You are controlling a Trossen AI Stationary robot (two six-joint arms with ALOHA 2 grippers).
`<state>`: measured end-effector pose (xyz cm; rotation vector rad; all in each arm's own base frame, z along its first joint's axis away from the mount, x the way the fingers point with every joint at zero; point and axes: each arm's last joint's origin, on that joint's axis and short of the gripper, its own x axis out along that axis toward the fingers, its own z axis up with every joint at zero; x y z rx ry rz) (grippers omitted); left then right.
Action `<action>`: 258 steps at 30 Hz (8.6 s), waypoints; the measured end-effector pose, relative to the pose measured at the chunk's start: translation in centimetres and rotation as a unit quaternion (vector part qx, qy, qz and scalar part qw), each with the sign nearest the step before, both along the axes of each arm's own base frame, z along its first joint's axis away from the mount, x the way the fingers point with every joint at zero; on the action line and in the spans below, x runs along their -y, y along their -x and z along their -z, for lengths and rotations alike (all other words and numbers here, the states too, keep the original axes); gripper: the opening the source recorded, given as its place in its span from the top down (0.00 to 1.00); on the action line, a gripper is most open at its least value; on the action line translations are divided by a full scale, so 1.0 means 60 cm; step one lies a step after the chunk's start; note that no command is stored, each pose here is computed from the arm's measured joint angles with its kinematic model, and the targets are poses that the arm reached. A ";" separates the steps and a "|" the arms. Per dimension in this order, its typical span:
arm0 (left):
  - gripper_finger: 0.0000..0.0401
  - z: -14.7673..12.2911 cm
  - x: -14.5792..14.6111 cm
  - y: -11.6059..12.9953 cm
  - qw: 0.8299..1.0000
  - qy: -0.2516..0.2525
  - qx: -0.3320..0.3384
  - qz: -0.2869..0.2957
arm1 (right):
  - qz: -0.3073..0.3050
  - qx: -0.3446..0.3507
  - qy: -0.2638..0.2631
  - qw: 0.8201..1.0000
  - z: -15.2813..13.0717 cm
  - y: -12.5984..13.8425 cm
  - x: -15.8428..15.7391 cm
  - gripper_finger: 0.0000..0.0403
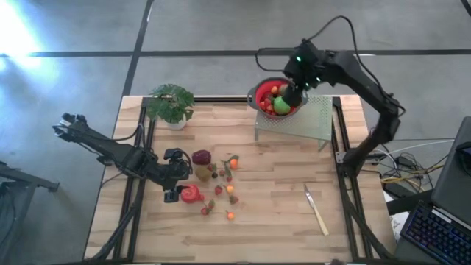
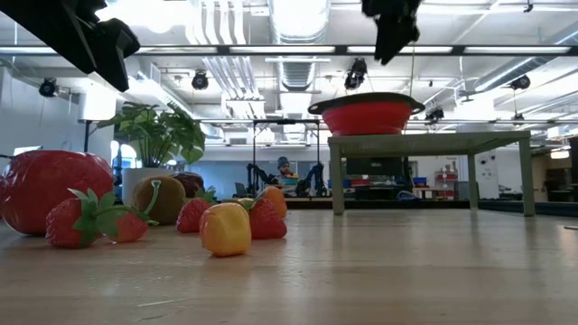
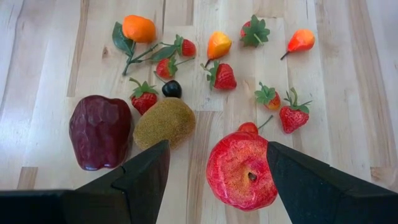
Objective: Pick & Place Fruit
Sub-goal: Put the strawberry into the strainer bowl on the shelf
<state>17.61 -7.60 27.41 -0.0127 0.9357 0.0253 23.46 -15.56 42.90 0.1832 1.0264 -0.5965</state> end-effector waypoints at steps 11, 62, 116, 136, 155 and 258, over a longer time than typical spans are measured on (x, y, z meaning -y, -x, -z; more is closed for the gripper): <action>0.32 0.000 0.000 0.000 1.000 0.000 0.000 0.000 | -0.131 0.117 -0.026 0.984 0.062 0.077 -0.169 0.81; 0.32 0.000 0.000 0.000 1.000 0.000 0.000 0.000 | -0.221 0.229 0.065 0.946 0.218 0.256 -0.231 0.97; 0.32 -0.028 0.008 -0.033 0.975 0.076 0.156 -0.141 | -0.221 0.229 0.065 0.946 0.218 0.256 -0.231 0.97; 0.32 -0.086 -0.013 -0.107 0.952 -0.041 0.290 -0.094 | -0.221 0.229 0.065 0.946 0.218 0.256 -0.231 0.97; 0.32 -0.034 0.038 -0.181 0.975 -0.082 0.198 0.051 | -0.220 0.229 0.065 0.946 0.218 0.256 -0.231 0.97; 0.60 0.201 0.052 -0.234 0.991 -0.006 -0.097 -0.089 | -0.220 0.229 0.065 0.946 0.218 0.256 -0.231 0.97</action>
